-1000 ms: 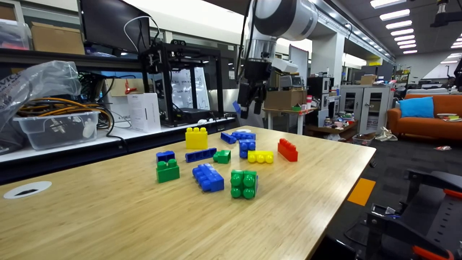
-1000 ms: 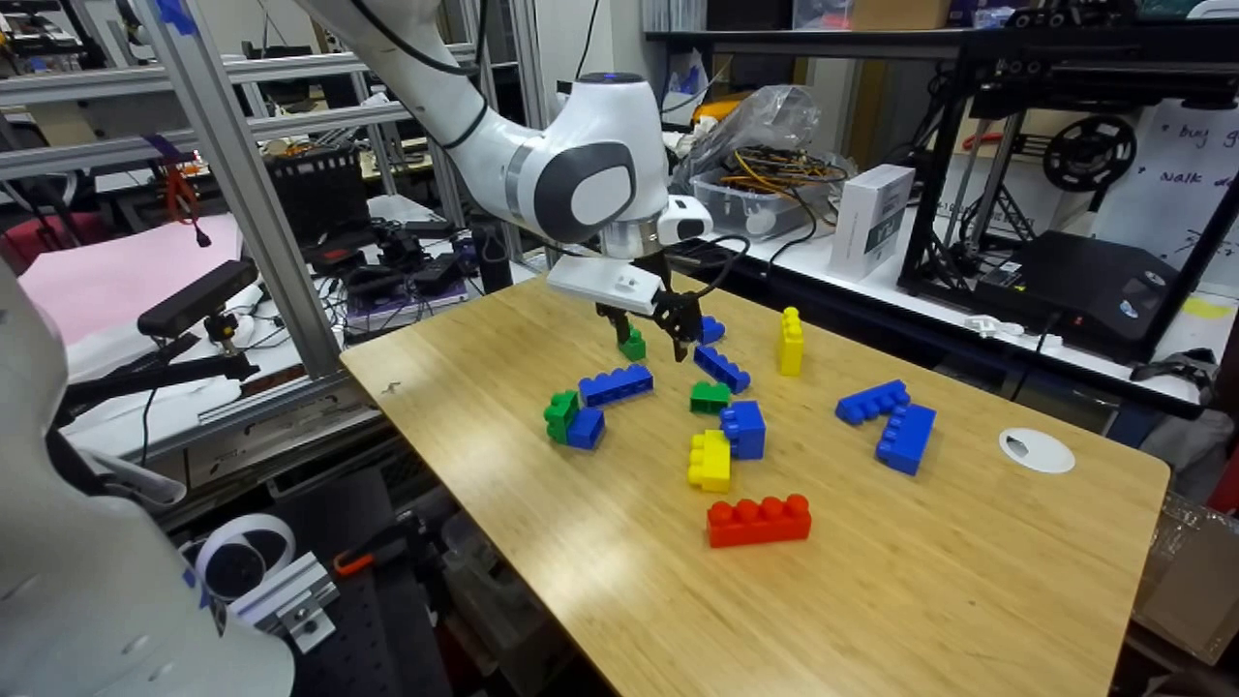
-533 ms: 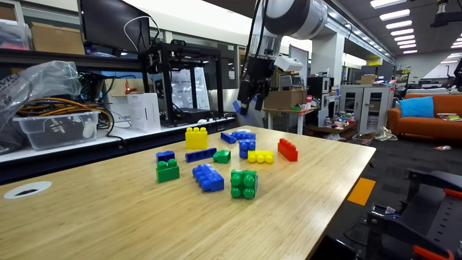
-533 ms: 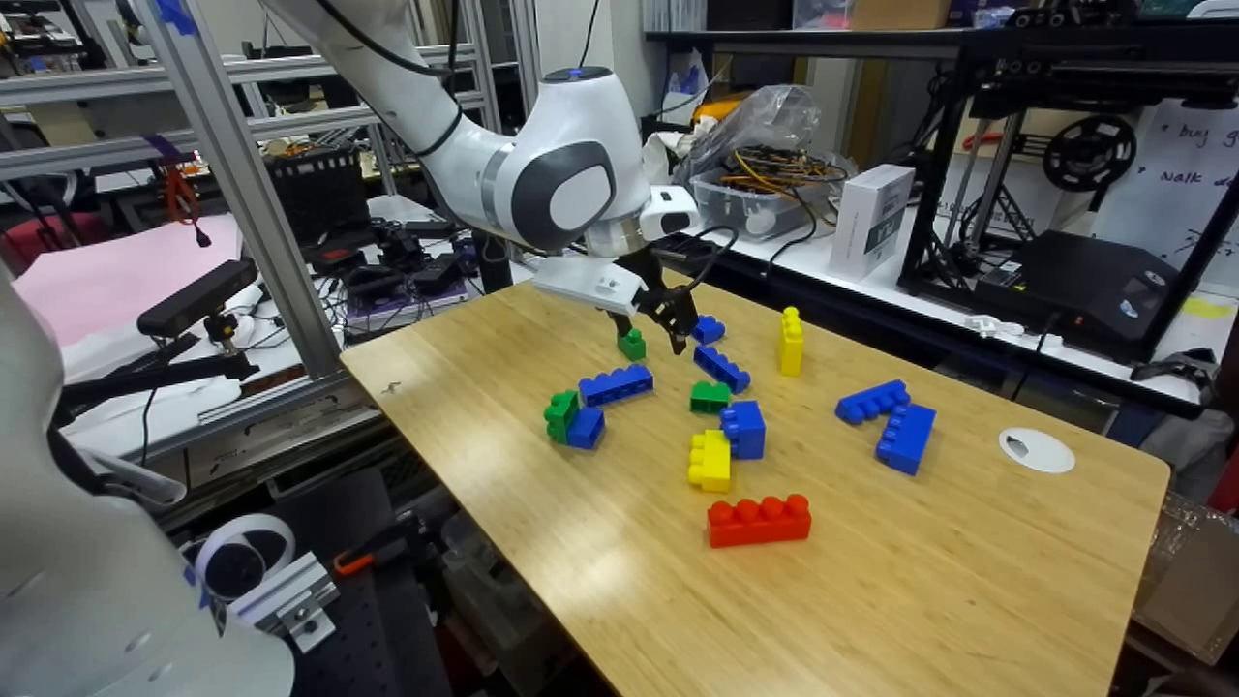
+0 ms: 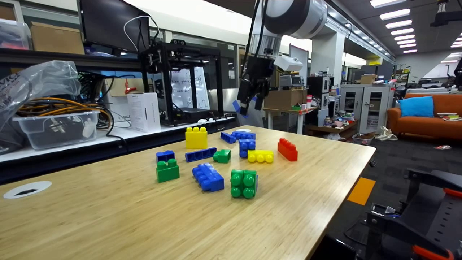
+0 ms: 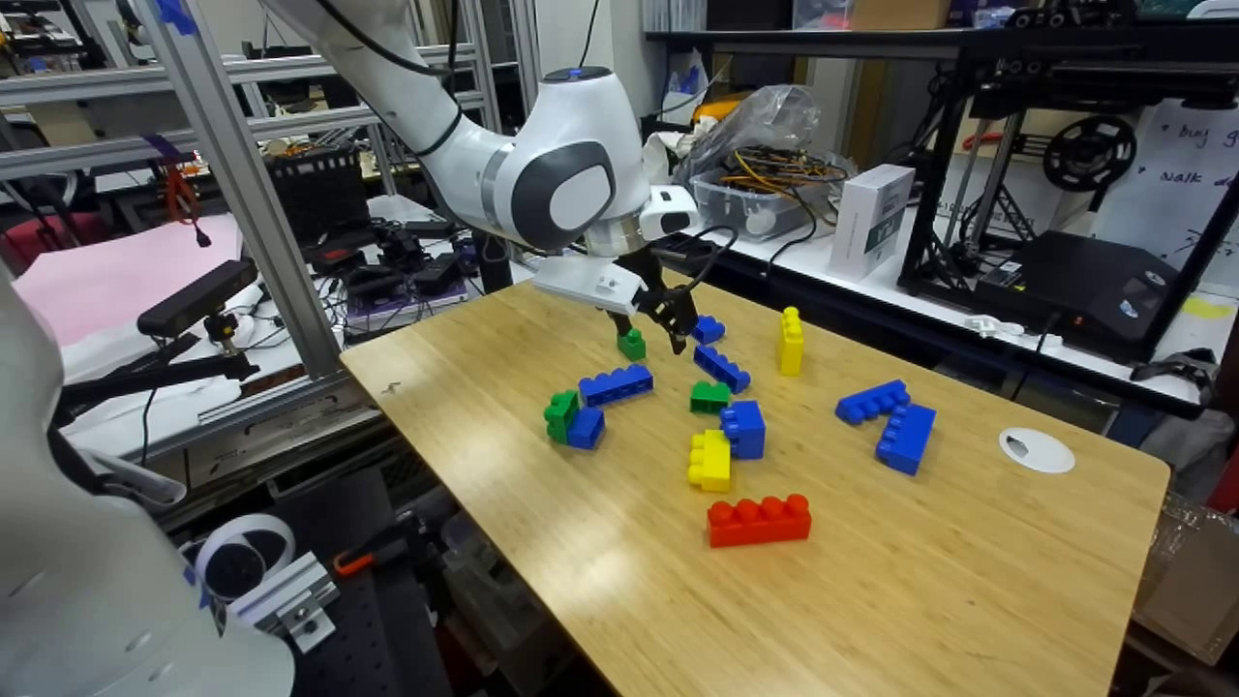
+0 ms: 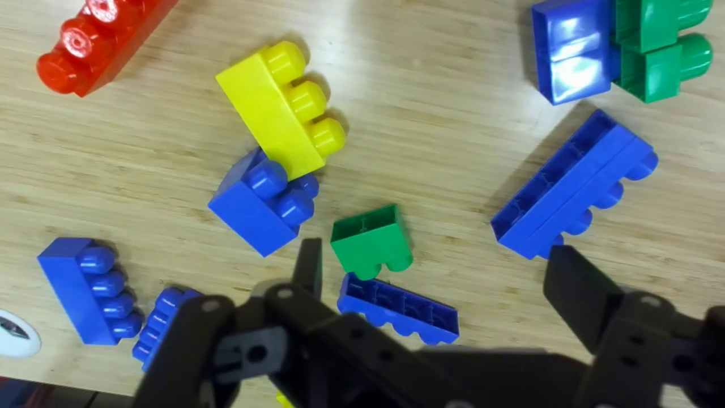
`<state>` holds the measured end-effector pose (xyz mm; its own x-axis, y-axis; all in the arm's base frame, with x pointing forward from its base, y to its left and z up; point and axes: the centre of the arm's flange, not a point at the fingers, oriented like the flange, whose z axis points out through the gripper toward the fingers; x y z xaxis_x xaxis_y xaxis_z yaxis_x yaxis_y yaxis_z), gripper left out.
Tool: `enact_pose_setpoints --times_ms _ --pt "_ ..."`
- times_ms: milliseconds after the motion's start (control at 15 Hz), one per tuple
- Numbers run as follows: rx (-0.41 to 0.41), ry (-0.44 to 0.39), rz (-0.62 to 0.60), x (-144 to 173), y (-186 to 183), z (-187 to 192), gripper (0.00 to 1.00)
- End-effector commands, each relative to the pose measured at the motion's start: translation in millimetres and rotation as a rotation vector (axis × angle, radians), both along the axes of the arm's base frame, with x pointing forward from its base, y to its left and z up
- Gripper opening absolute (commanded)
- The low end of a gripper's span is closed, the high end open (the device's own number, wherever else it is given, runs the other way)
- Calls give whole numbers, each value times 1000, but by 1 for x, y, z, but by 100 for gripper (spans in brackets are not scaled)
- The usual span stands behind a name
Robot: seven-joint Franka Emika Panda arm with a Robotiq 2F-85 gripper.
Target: Remove the yellow building block from the blue, green and yellow structure
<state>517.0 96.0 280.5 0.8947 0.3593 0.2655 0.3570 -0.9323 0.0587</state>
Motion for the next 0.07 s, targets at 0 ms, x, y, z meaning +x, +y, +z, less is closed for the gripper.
enact_pose_setpoints --times_ms 0 --pt "0 0 0 0 0 0 100"
